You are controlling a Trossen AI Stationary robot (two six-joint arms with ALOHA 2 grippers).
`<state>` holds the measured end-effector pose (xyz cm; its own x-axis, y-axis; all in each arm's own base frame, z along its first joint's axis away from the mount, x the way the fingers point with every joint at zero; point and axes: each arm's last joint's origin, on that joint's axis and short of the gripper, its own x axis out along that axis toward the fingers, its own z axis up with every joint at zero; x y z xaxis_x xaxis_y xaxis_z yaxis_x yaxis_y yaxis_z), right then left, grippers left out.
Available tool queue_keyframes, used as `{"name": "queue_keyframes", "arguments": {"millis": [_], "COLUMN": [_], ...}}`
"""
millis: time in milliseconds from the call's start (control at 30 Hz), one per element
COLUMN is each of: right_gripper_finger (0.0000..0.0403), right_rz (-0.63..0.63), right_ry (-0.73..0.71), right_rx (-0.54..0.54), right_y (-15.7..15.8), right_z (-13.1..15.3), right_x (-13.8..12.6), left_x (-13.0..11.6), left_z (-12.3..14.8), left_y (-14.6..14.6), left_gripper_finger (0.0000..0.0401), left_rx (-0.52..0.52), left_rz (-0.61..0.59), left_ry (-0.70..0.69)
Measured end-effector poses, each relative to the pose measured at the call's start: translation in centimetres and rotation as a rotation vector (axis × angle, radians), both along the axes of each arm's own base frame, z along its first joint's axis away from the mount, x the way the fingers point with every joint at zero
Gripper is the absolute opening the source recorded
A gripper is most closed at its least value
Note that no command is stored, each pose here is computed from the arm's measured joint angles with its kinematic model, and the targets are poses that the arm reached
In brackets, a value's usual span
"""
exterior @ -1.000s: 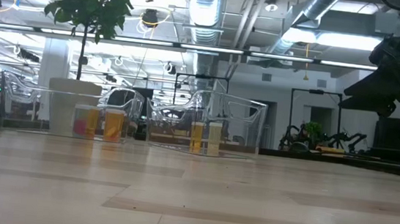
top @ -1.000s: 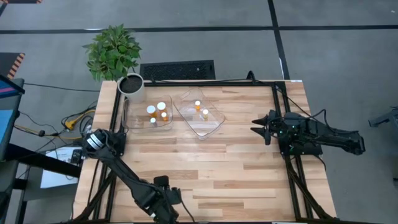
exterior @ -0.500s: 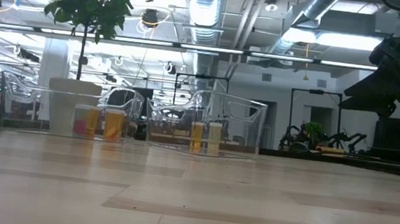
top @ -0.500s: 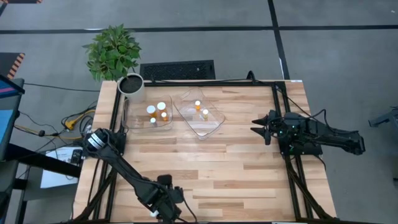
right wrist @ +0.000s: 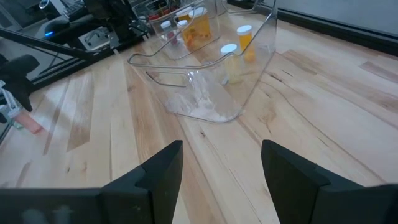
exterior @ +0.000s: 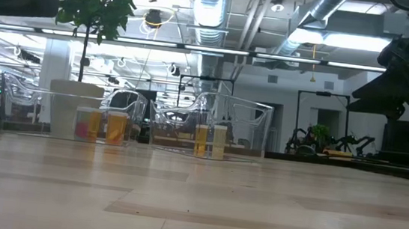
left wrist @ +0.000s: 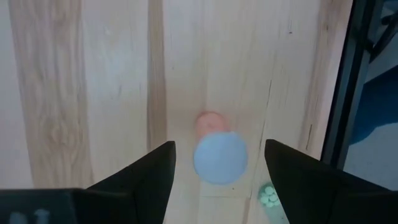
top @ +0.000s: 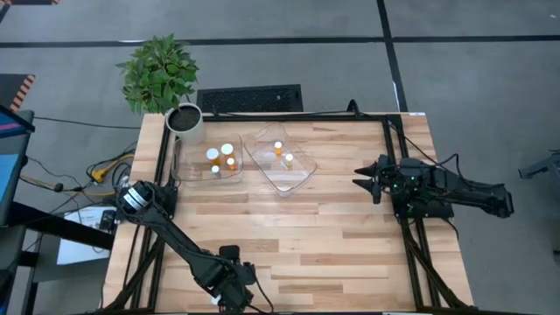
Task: Pick and place medicine bottles into bin by pill shape (circle, oval)
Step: Put the small red tablet bottle into the right transparent bin
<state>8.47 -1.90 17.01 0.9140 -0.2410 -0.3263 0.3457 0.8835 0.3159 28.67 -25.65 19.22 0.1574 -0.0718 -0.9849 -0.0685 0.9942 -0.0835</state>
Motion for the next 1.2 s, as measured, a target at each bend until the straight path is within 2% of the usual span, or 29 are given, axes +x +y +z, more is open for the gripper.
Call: {"name": "queue_keyframes", "arguments": {"millis": [133, 433, 667, 967, 1200], "right_gripper_finger": [0.0225, 0.0225, 0.0225, 0.0225, 0.0225], "right_rz": [0.000, 0.000, 0.000, 0.000, 0.000], "right_ry": [0.000, 0.006, 0.007, 0.007, 0.007], "right_rx": [0.000, 0.001, 0.001, 0.002, 0.002], "right_y": [0.0, 0.0, 0.0, 0.0, 0.0], "right_z": [0.0, -0.1, -0.1, -0.1, -0.1], "right_x": [0.0, 0.0, 0.0, 0.0, 0.0], "left_x": [0.0, 0.1, 0.4, 2.3, 5.4], "left_z": [0.0, 0.0, 0.0, 0.1, 2.4], "left_y": [0.0, 0.2, 0.5, 2.8, 7.0], "left_gripper_finger": [0.0228, 0.0156, 0.0121, 0.0117, 0.0118], "left_rx": [0.017, 0.023, 0.022, 0.031, 0.086], "left_rz": [-0.002, -0.019, -0.007, 0.010, -0.097], "left_ry": [-0.015, -0.017, -0.016, -0.020, -0.020]}}
